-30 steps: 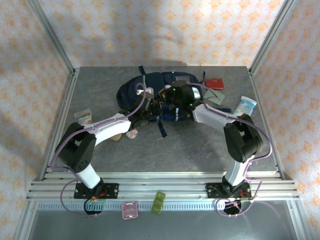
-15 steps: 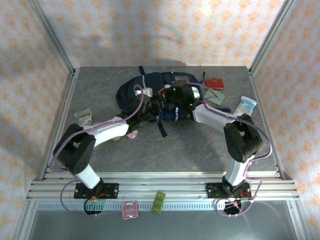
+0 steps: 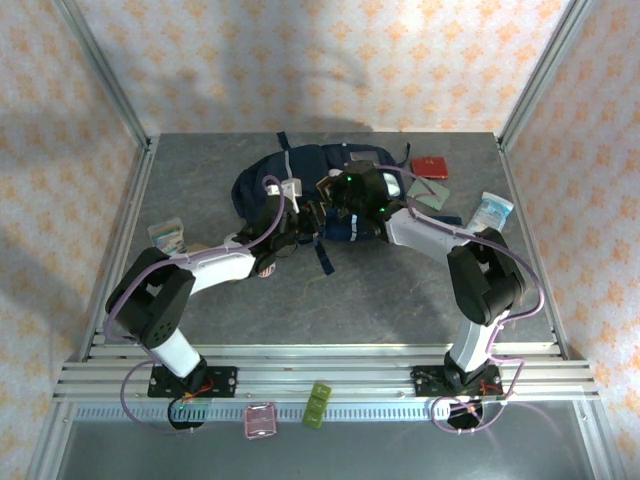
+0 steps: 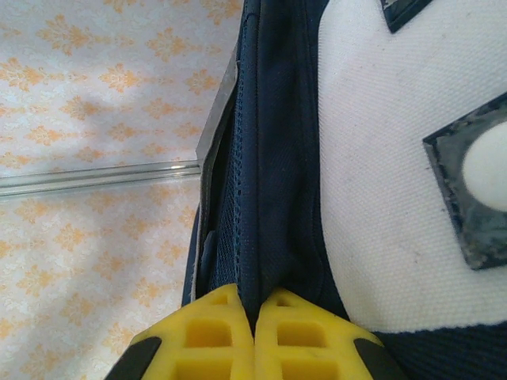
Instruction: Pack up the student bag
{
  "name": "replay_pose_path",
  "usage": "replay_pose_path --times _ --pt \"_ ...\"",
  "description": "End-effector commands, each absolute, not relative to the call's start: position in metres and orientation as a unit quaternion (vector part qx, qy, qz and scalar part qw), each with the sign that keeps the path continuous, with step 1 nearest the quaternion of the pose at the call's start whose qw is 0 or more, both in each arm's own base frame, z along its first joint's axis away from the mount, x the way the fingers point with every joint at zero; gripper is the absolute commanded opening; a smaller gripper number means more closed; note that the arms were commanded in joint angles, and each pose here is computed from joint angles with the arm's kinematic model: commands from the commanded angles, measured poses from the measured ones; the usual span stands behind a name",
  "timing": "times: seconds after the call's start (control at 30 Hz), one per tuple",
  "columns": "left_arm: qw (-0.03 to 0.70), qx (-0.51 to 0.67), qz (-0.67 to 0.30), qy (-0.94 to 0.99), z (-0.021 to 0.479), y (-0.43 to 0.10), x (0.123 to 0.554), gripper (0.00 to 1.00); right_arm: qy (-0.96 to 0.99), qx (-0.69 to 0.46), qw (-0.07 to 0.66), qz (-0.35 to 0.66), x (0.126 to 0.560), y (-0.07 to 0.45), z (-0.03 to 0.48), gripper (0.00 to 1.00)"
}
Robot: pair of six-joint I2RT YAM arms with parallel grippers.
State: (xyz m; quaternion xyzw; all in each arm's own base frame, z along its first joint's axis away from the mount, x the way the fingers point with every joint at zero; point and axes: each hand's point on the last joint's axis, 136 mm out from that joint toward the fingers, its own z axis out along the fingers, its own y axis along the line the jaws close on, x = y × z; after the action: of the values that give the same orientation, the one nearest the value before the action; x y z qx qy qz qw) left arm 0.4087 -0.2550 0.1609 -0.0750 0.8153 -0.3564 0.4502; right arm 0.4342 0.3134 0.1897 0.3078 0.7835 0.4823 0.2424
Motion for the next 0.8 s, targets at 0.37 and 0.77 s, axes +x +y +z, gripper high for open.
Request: replay_pose_path --times 0.37,0.77 --pt "0.472 -0.052 -0.440 0.762 0.197 -0.272 0.408 0.36 0.742 0.266 0.276 0.549 0.435 0.326 0.246 0.00" --pt "0.433 -0.132 -0.364 0.814 0.152 -0.241 0.405 0.31 0.742 0.256 0.277 0.554 0.434 0.329 0.249 0.00"
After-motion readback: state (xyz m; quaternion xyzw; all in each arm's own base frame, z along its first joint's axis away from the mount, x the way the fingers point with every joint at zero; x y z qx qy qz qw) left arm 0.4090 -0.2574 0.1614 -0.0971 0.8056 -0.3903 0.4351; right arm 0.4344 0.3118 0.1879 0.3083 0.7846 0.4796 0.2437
